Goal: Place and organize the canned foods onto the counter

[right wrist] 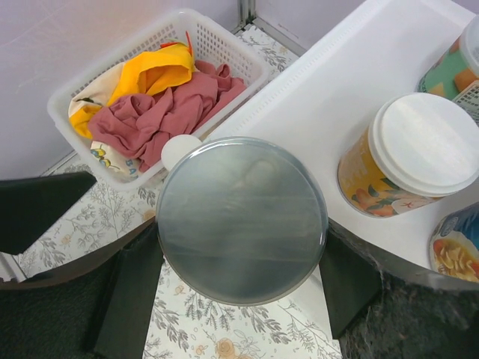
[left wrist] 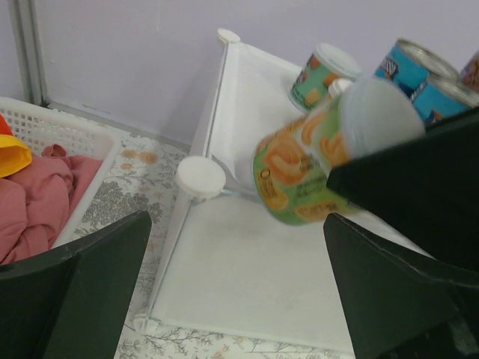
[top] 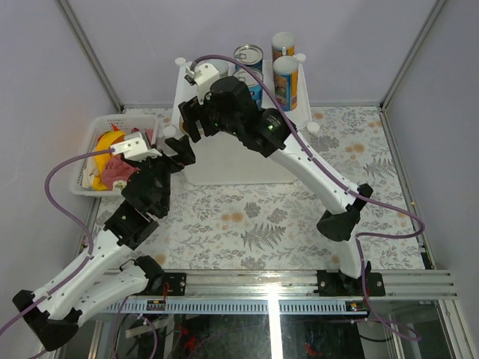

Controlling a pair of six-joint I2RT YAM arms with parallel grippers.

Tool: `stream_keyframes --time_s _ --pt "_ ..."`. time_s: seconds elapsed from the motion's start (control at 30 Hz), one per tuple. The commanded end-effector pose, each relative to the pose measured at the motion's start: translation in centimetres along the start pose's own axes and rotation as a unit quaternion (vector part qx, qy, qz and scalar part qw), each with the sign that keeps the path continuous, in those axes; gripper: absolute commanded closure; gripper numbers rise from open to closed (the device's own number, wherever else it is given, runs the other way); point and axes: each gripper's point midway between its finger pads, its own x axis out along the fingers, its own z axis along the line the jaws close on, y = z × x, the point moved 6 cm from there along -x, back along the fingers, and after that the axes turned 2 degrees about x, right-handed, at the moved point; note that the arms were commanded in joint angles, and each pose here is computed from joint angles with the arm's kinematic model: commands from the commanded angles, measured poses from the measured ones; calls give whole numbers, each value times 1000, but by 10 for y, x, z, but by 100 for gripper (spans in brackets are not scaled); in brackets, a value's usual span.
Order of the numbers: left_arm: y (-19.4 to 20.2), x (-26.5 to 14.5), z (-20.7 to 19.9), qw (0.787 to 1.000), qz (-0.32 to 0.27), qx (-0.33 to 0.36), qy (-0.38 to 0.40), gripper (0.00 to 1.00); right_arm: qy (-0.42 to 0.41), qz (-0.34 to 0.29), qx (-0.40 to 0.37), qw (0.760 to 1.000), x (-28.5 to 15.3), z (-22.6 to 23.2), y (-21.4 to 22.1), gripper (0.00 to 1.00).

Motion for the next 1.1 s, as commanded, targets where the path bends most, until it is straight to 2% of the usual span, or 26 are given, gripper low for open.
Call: stream_keyframes --time_s 0.0,0.2,0.43,1.07 --pt "-5 0 -8 998 -36 12 55 0 -8 -102 21 995 -14 -5 -51 100" --pt "11 5 -13 995 -30 56 81 0 -9 -98 26 995 -13 -7 -50 100" --pt "14 18 -21 991 -49 97 84 0 -15 -93 30 995 -11 -8 -48 100" --pt "7 55 -34 986 -97 126 45 0 -28 -72 43 996 -13 -5 -40 100"
